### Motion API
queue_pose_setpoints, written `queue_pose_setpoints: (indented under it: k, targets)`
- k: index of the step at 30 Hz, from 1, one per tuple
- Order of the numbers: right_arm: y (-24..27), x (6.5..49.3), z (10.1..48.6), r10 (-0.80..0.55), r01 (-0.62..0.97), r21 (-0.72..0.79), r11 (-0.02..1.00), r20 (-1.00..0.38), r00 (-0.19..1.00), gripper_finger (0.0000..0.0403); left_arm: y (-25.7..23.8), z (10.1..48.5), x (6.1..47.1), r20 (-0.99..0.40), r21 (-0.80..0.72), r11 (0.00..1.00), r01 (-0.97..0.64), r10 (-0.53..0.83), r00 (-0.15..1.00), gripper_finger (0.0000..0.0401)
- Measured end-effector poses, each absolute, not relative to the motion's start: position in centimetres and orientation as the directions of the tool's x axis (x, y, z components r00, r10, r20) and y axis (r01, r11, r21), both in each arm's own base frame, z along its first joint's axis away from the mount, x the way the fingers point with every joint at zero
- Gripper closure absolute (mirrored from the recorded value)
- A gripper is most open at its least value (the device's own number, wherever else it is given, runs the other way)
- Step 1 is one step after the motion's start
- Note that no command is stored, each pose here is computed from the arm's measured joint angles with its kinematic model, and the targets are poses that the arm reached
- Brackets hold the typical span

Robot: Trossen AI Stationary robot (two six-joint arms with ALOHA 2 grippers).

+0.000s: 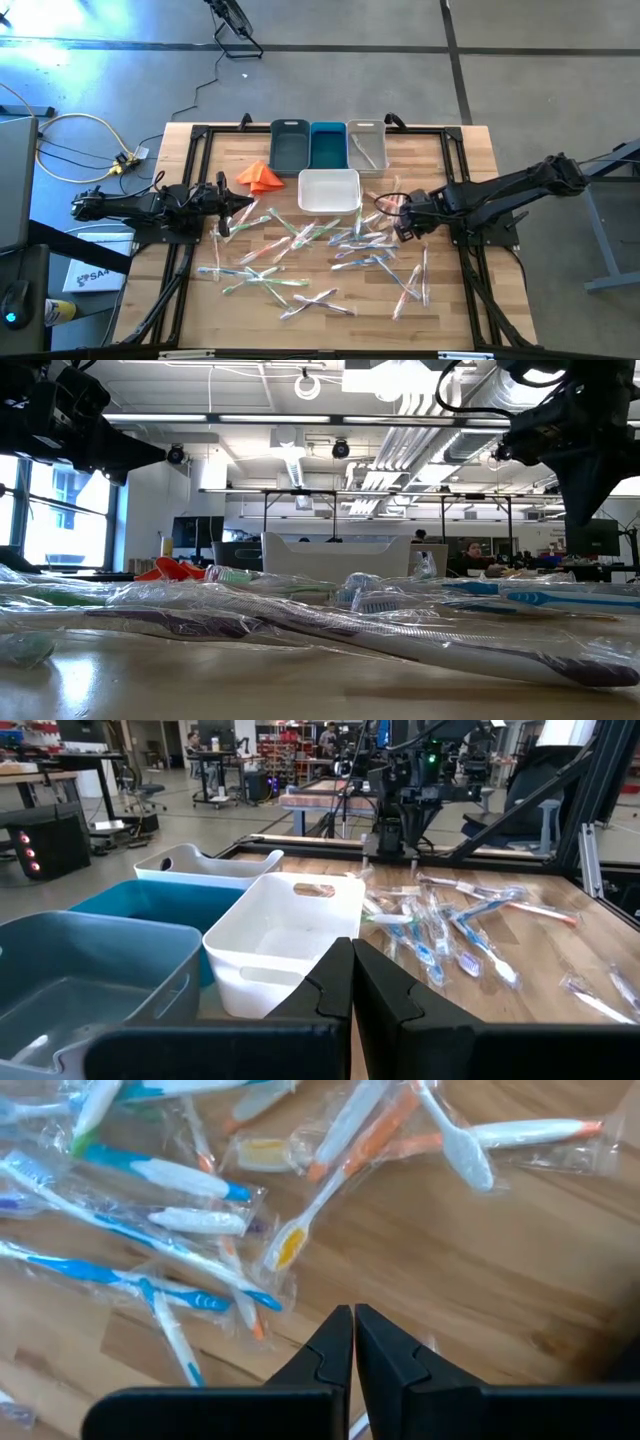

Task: Pick & Place Toothbrushes
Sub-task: Put the purple toothbrush into the blue bin

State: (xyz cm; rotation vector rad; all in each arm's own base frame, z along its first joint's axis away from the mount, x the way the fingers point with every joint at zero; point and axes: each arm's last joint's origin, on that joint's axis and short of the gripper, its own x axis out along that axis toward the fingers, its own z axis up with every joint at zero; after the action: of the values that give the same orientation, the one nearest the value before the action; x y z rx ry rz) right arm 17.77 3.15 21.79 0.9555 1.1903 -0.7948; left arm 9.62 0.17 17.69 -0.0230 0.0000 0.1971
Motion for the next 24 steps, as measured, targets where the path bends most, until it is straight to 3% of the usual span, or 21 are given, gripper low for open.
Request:
queue_pose_setpoints:
  k: [14,20,24]
  targets:
    - [3.5,18.8,20.0,0.002,0.904,0.083,0.419,-0.996,0.09,0.0271,0.2,17.7,9.6,0.004,-0.024,0.98,-0.196,0.196,0.981,0.0401]
    - [3.9,18.6,20.0,0.065,0.951,0.079,0.298,-0.996,0.062,0.027,0.2,17.7,9.6,0.004,-0.024,0.98,-0.195,0.196,0.981,0.0401]
    - [4.5,18.3,19.8,0.082,0.96,0.066,0.274,-0.996,0.045,0.0285,0.2,17.7,9.6,0.004,-0.025,0.98,-0.196,0.196,0.981,0.0401]
